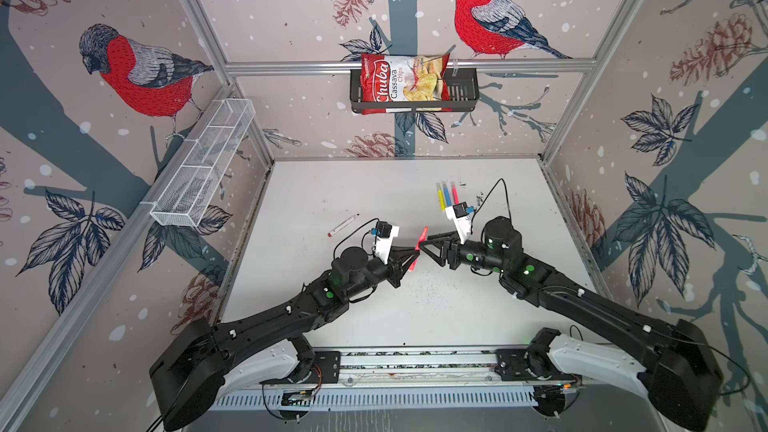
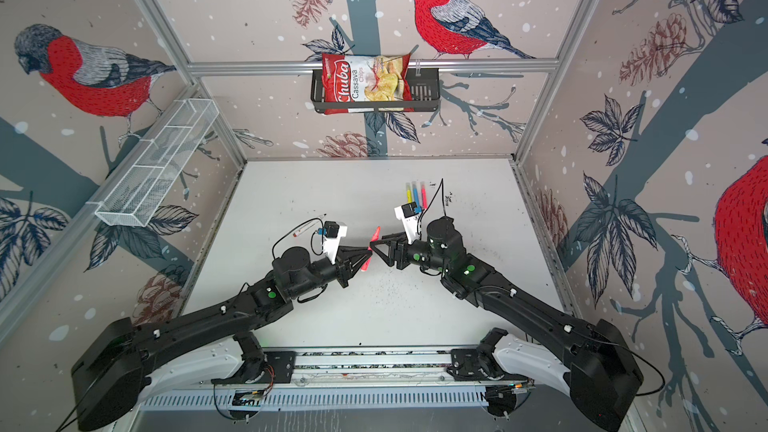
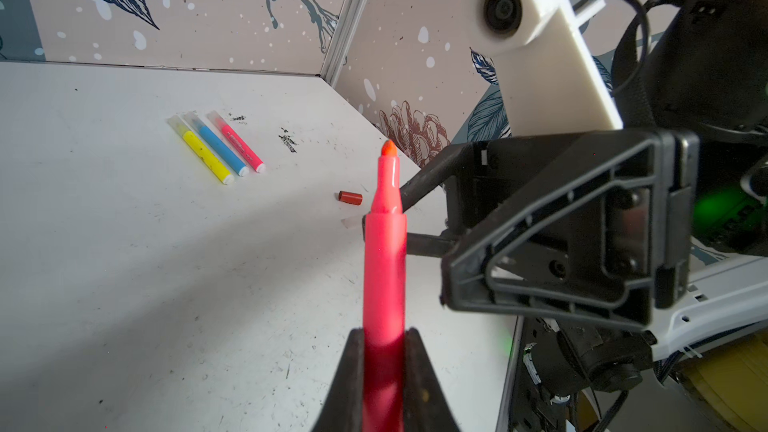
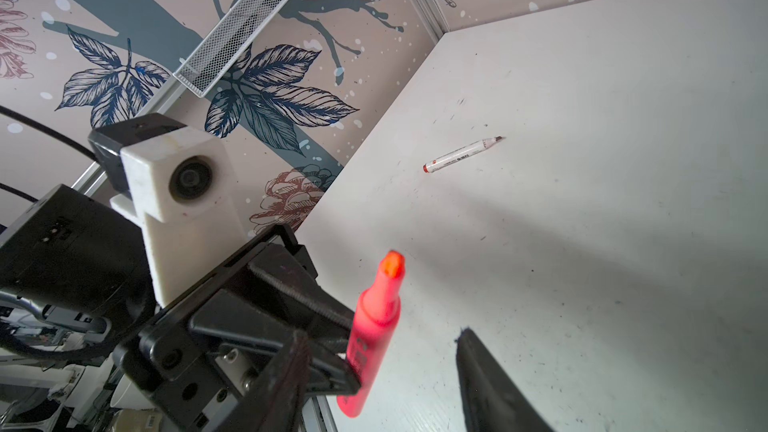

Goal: Insert the pens into the pen caps
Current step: 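Lift the pink highlighter upright with the left gripper while the right gripper approaches its tip, then withdraw the right gripper toward the translucent cap while the left gripper holds the highlighter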

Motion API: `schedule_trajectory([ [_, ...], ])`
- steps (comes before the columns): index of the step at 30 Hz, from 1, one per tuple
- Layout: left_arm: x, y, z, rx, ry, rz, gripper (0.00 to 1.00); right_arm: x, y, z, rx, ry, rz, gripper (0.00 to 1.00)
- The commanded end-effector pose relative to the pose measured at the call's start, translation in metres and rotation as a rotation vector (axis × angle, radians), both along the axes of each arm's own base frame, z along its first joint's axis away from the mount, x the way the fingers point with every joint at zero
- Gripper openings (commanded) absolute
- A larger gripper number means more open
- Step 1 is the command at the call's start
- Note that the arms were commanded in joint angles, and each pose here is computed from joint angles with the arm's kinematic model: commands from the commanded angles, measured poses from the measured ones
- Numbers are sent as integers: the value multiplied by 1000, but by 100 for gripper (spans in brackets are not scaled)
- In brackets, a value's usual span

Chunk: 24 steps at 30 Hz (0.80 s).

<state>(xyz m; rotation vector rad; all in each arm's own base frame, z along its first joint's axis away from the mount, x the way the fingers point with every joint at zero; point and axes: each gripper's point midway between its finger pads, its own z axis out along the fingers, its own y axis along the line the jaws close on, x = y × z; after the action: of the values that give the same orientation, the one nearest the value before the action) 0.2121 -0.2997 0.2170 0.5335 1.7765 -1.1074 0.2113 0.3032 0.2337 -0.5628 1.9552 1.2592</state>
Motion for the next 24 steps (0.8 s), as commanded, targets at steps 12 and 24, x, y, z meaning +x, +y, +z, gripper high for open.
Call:
schedule_trajectory([
  [12, -7, -9, 9, -51, -41, -42, 11, 14, 14, 12, 43, 0, -15, 10],
  [24, -6, -12, -3, -27, -14, -46, 45, 15, 16, 22, 70, -11, -20, 2],
])
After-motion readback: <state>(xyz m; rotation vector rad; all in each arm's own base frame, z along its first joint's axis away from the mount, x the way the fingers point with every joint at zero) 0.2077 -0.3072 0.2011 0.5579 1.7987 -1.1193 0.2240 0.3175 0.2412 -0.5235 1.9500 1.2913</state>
